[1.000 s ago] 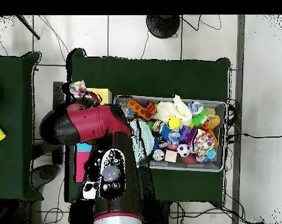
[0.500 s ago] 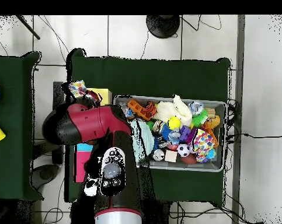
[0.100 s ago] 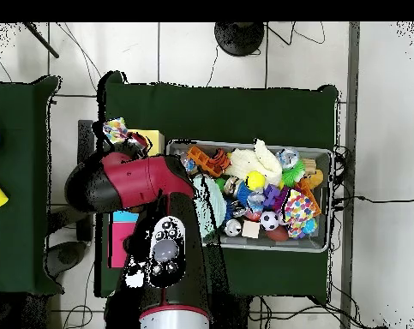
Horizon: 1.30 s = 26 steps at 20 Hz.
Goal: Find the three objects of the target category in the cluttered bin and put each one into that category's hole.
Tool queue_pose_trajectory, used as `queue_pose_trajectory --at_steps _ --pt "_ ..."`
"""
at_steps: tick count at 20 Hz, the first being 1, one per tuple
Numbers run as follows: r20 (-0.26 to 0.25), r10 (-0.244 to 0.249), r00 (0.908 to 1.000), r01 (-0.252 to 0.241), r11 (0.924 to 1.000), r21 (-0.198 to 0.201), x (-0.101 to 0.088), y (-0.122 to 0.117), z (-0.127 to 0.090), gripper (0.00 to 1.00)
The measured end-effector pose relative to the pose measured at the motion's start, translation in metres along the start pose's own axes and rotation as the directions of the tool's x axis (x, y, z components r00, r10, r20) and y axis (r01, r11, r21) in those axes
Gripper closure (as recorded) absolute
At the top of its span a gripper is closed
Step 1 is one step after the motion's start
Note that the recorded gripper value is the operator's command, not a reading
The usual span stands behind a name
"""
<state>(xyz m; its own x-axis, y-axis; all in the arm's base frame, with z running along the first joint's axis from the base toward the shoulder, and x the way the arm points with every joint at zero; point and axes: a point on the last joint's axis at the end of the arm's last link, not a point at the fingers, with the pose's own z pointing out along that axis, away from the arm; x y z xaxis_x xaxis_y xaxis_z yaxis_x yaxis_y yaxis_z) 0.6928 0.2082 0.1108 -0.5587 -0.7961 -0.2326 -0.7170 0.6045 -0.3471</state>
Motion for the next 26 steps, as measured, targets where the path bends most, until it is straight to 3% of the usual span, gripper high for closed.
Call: queue_pose_trajectory --at_steps 26 --pt "0.011 0.006 0.9999 -0.006 0.9995 0.031 0.0053 -0.0088 0.0022 1.00"
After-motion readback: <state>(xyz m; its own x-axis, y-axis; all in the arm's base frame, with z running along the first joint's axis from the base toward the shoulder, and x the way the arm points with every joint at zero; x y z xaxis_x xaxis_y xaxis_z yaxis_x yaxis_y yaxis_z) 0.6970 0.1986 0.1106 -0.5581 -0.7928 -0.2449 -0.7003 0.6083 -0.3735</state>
